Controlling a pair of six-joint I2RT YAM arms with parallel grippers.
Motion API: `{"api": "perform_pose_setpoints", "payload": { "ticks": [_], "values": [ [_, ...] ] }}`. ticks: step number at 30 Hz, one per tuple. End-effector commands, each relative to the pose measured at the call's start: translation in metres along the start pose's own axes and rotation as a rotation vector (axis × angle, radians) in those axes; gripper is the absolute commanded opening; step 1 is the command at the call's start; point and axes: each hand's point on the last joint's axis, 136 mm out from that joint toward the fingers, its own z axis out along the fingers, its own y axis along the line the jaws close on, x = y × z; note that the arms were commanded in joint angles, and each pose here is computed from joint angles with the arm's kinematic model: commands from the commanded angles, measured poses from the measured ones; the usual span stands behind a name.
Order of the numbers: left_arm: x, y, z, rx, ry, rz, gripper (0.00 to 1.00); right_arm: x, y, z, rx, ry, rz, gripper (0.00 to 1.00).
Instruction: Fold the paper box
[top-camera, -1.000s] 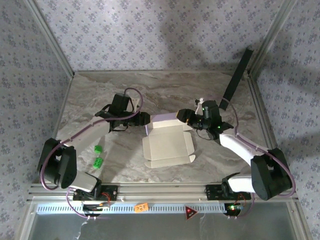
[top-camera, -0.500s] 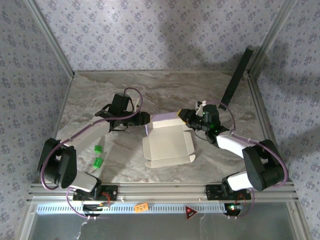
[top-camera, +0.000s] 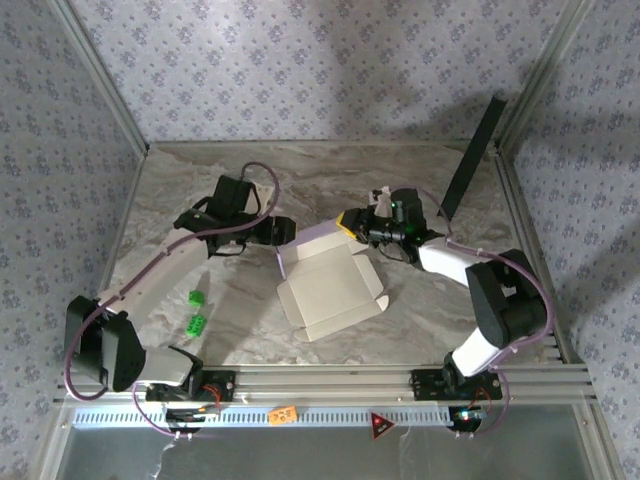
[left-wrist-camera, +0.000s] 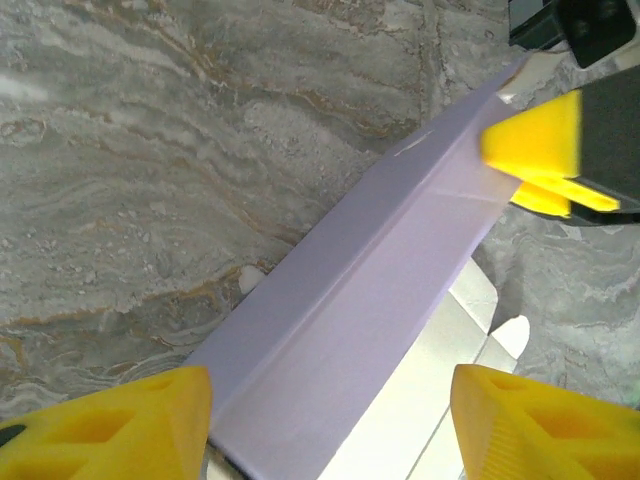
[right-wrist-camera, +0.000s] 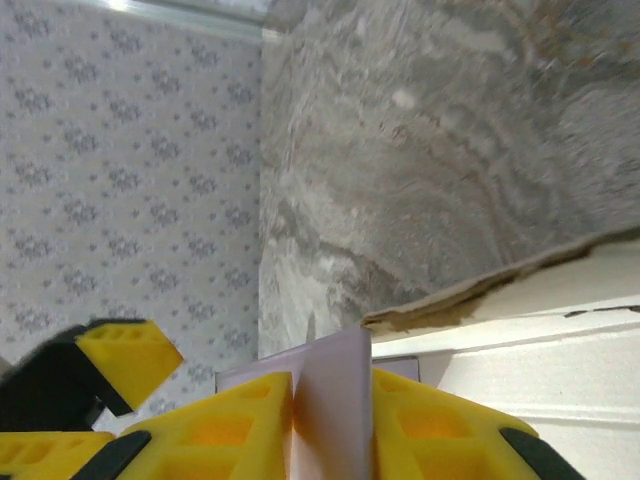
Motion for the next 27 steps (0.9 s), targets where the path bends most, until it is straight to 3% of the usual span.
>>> {"api": "perform_pose_setpoints", "payload": {
  "ticks": [1, 4, 11, 20, 27],
  "values": [
    [0.01, -0.001, -0.007, 0.0, 0.078, 0.078, 0.66, 0.02, 0.011, 0.01, -0.026, 0.149, -0.034, 0.25],
    [0.01, -0.011, -0.004, 0.053, 0.11, 0.12, 0.68, 0.023, 0.006, 0.008, 0.03, 0.193, -0.038, 0.31],
    [0.005, -0.031, 0.006, 0.072, 0.205, 0.284, 0.72, 0.001, -0.031, -0.037, 0.317, 0.107, -0.117, 0.51],
    [0.022, -0.049, 0.039, 0.102, 0.383, 0.476, 0.81, -0.014, -0.036, -0.081, 0.359, -0.004, -0.135, 0.54],
    [0.015, -0.059, 0.056, 0.141, 0.42, 0.551, 0.83, -0.015, -0.039, -0.098, 0.359, -0.04, -0.125, 0.55]
  ]
}}
